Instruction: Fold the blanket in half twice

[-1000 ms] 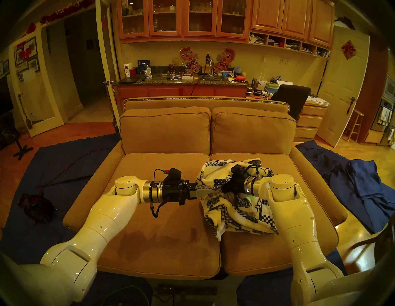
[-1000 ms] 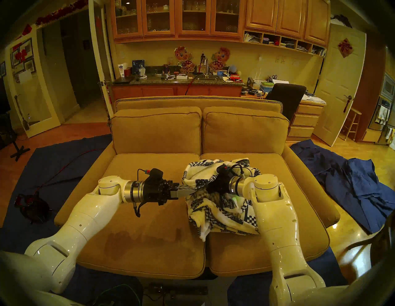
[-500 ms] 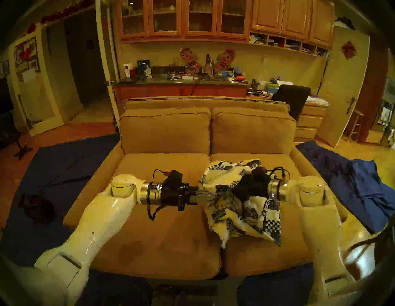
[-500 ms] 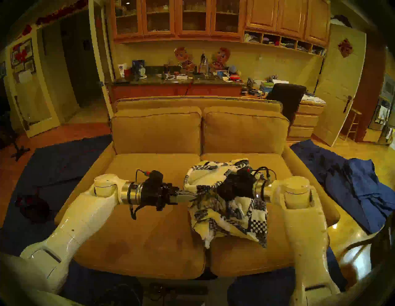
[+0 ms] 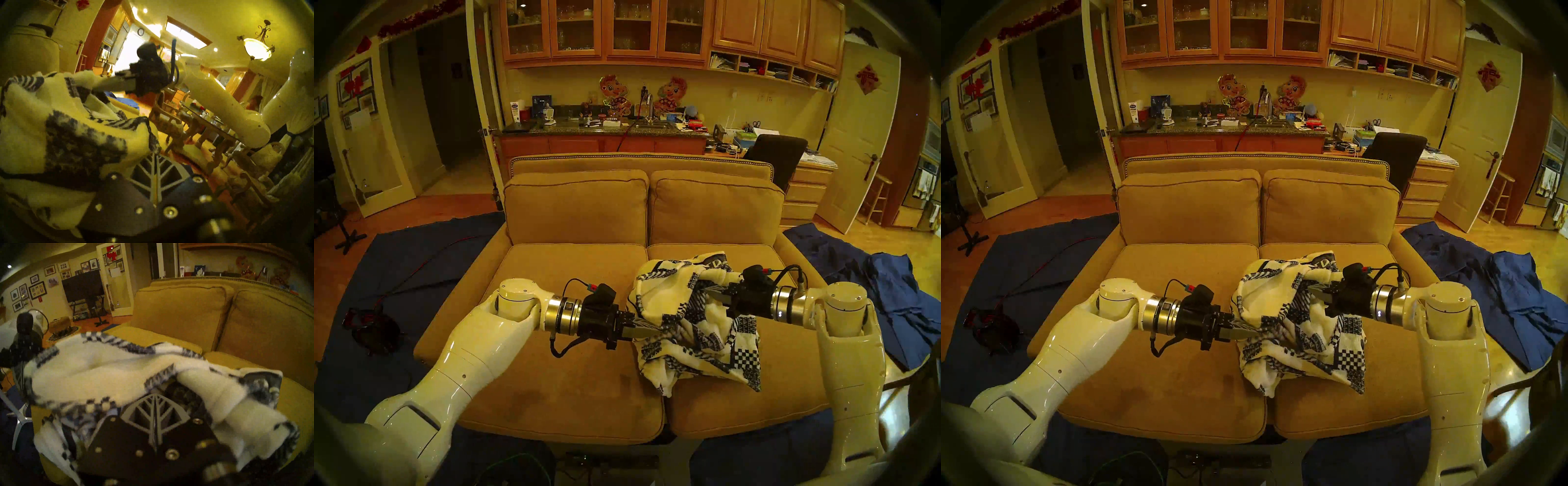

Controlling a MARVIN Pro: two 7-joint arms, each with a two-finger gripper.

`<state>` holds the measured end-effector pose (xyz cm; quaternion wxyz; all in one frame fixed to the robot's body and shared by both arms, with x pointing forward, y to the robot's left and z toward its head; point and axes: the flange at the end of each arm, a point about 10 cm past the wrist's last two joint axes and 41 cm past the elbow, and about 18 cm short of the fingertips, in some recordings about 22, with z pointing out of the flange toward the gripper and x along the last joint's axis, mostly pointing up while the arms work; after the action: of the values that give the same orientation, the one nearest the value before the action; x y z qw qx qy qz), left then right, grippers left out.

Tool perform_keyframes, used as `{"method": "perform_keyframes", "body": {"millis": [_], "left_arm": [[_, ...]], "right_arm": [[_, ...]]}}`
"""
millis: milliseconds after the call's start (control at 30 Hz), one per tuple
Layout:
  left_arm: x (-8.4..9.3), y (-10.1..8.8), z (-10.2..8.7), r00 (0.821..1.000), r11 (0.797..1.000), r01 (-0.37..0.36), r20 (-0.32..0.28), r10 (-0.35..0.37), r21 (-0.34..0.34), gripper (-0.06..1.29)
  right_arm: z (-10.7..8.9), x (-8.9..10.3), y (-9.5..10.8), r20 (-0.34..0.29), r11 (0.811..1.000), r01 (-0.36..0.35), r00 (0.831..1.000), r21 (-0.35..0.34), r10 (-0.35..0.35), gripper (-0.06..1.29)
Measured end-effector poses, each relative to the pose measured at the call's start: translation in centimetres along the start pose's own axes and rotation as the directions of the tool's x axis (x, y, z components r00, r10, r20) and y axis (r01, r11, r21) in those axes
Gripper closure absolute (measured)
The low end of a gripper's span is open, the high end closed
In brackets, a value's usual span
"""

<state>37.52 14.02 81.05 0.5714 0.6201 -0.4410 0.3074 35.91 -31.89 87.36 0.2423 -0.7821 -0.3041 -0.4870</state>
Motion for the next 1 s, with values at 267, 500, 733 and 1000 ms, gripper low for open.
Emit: {"method": "perform_keyframes", "body": {"millis": [267, 500, 733, 1000], "left_arm": [[-0.5, 0.6, 0.8, 0.997, 0.999, 0.013, 0.081, -0.010, -0.036, 1.25], [-0.4, 0.7, 1.1, 0.985, 0.999, 0.033, 0.173, -0.025, -0.039, 1.25], [0.1, 0.3, 1.8, 0.967, 1.000, 0.017, 0.256, -0.015, -0.007, 1.25], [0.8, 0.0, 2.5, 0.951, 1.000, 0.004, 0.308, -0.001, -0.007, 1.25]], "right_arm": [[1.9, 3.1, -1.6, -0.078, 0.997, 0.032, 0.997, 0.066, -0.027, 1.27], [4.1, 5.2, -3.3, -0.123, 0.989, 0.060, 0.991, 0.132, -0.044, 1.27], [6.0, 6.5, -4.8, -0.134, 0.978, 0.082, 0.989, 0.191, -0.057, 1.27], [7.8, 5.5, -6.4, -0.088, 0.969, 0.090, 0.994, 0.232, -0.071, 1.27]]}}
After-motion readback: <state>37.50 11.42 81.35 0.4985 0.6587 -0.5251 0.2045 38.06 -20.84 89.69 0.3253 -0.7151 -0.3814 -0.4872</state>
